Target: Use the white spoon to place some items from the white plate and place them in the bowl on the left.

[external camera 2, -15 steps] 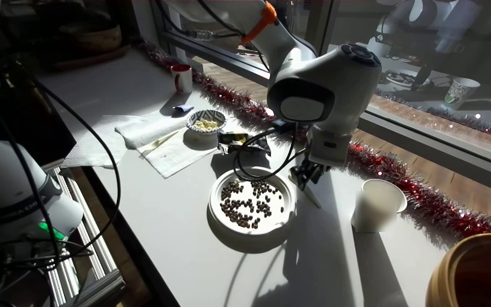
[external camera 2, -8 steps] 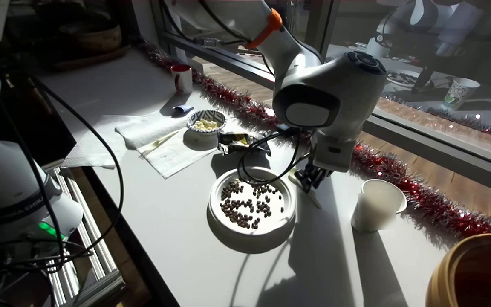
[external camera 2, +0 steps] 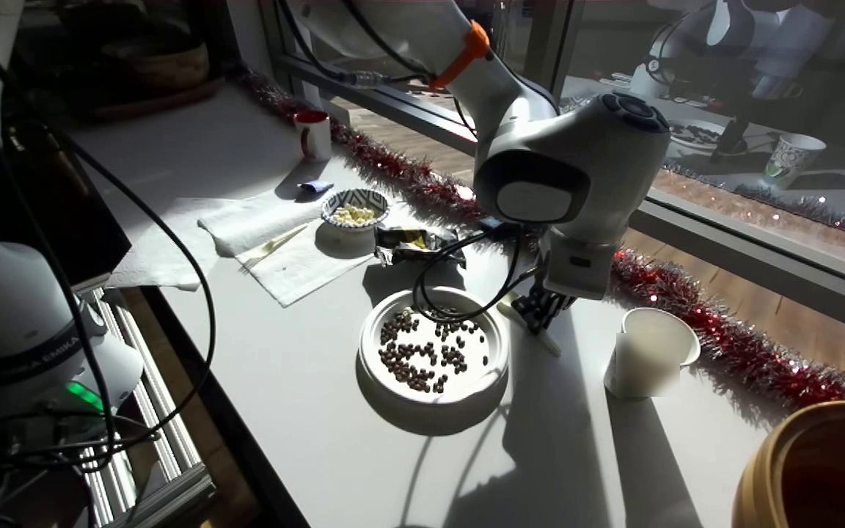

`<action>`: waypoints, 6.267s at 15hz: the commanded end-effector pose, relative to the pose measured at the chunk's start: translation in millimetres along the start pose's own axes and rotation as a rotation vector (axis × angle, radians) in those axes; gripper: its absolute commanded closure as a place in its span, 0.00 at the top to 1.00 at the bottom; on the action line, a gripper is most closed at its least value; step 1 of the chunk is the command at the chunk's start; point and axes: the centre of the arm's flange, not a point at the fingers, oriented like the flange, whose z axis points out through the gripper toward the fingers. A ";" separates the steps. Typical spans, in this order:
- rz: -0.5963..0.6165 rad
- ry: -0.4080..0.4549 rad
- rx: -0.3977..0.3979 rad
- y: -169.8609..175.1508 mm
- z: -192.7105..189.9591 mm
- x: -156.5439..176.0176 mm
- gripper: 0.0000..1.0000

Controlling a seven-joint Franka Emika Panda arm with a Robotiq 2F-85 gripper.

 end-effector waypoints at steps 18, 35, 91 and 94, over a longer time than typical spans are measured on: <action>-0.435 0.256 -0.183 99.3 -89.7 -46.3 0.03; -0.508 0.346 -0.204 112.8 -19.2 -94.9 0.03; -0.758 0.656 -0.072 143.5 -25.8 -151.9 0.03; -0.832 0.684 -0.057 149.1 -28.1 -155.6 0.03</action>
